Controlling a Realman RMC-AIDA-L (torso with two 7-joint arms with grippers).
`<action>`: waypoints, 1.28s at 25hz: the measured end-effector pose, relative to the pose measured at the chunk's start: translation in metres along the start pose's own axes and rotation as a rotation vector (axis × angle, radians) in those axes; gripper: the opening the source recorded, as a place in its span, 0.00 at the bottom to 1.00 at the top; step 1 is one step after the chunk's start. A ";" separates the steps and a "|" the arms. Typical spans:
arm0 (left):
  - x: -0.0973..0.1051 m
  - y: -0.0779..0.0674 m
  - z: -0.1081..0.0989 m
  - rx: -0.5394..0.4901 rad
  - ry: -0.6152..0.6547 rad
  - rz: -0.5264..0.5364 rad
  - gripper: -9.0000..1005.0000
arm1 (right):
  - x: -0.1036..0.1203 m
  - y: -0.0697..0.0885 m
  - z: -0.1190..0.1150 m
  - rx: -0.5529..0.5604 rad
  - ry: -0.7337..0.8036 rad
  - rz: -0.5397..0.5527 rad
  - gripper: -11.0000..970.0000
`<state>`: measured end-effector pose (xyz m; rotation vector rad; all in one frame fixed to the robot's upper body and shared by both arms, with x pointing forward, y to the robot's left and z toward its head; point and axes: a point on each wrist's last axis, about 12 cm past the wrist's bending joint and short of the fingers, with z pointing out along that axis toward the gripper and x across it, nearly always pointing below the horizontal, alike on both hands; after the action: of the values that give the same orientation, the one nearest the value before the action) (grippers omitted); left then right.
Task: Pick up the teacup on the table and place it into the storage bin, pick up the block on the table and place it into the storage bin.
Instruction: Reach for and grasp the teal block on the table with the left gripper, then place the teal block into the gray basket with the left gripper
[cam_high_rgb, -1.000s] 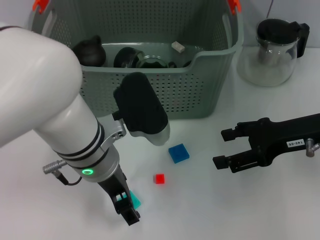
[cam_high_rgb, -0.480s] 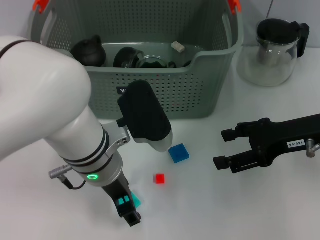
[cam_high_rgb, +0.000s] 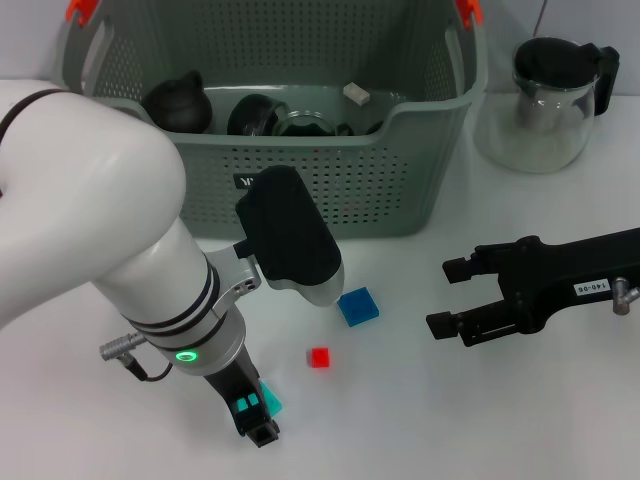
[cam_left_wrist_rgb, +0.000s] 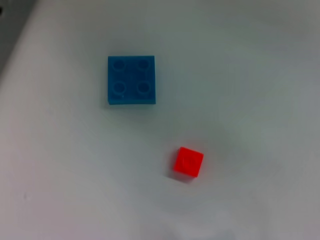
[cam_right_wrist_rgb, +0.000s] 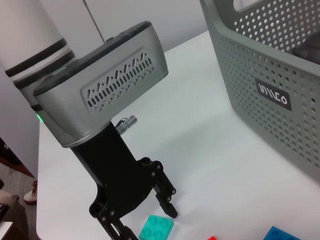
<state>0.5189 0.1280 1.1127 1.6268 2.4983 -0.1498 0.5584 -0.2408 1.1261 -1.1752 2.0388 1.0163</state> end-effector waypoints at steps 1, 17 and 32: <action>0.000 0.000 0.000 0.000 0.000 -0.001 0.69 | 0.000 0.000 0.000 0.000 0.000 0.000 0.97; 0.001 0.001 0.003 -0.001 -0.004 -0.004 0.52 | 0.000 0.000 0.000 0.001 0.000 -0.001 0.97; 0.007 0.024 -0.079 -0.009 -0.255 -0.101 0.40 | 0.001 0.000 -0.002 0.004 0.000 0.003 0.97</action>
<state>0.5316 0.1573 1.1889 1.3807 2.3806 -0.3355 0.5581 -0.2430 1.1263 -1.1709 2.0425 1.0129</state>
